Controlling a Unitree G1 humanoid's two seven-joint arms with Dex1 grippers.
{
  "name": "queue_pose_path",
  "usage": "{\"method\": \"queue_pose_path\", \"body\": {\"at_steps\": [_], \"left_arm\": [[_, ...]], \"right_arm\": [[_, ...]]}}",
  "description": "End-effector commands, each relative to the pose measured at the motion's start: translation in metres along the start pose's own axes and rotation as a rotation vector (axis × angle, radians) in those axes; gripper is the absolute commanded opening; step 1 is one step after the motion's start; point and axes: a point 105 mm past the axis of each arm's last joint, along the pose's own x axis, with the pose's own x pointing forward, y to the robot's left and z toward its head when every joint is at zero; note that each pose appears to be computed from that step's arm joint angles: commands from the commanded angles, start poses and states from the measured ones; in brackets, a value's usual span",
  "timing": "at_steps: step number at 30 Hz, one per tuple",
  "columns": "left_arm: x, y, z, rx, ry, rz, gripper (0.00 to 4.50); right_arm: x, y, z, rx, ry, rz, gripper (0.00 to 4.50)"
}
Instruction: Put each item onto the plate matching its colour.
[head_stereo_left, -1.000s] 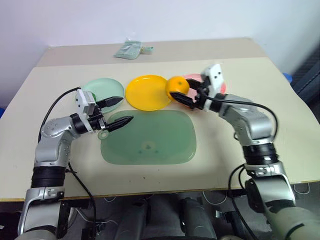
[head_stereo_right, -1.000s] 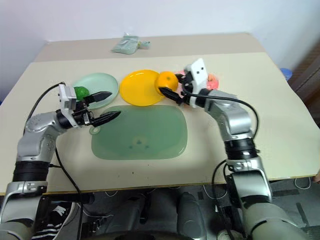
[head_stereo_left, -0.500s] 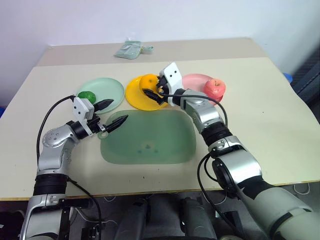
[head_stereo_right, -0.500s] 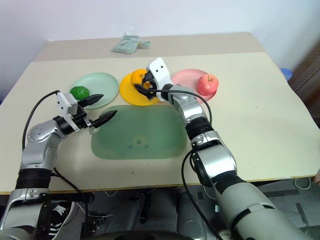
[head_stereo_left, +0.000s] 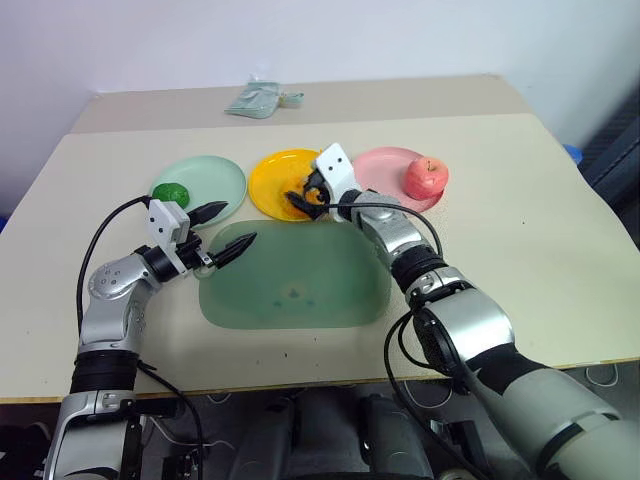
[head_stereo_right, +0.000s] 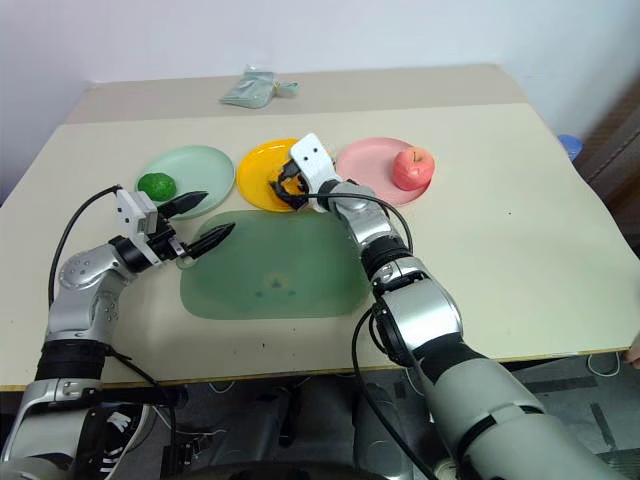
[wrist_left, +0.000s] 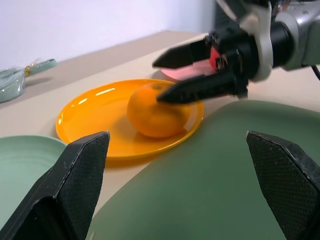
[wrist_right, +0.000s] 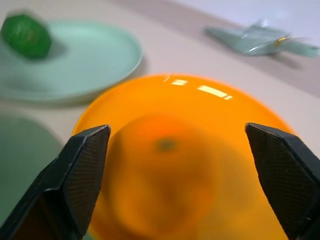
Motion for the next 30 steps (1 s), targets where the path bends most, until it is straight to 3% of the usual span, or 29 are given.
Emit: {"method": "queue_pose_path", "body": {"at_steps": [1,5,7,11,14,20,30], "left_arm": [[-0.002,0.001,0.015,0.028,-0.051,-0.02,4.5],[-0.005,-0.001,0.022,-0.002,-0.069,-0.081,4.5],[-0.007,-0.003,0.025,-0.021,-0.076,-0.124,4.5],[-0.019,-0.012,0.034,-0.079,-0.073,-0.278,4.5],[-0.029,-0.01,0.04,-0.151,-0.058,-0.357,4.5],[-0.03,-0.001,0.037,-0.157,0.004,-0.425,4.5],[-0.014,0.001,0.04,-0.131,-0.008,-0.481,4.5]], "right_arm": [[-0.01,-0.018,0.059,0.087,-0.233,0.03,4.47],[-0.056,-0.018,0.084,0.102,-0.449,0.217,4.47],[-0.086,-0.008,0.083,0.046,-0.471,0.329,4.47],[-0.164,0.025,0.065,-0.023,-0.394,0.584,4.47],[-0.206,0.045,0.049,-0.055,-0.265,0.662,4.47],[-0.237,0.049,0.034,-0.106,-0.16,0.603,4.47],[-0.248,0.05,0.016,-0.097,-0.102,0.479,4.47]]}}
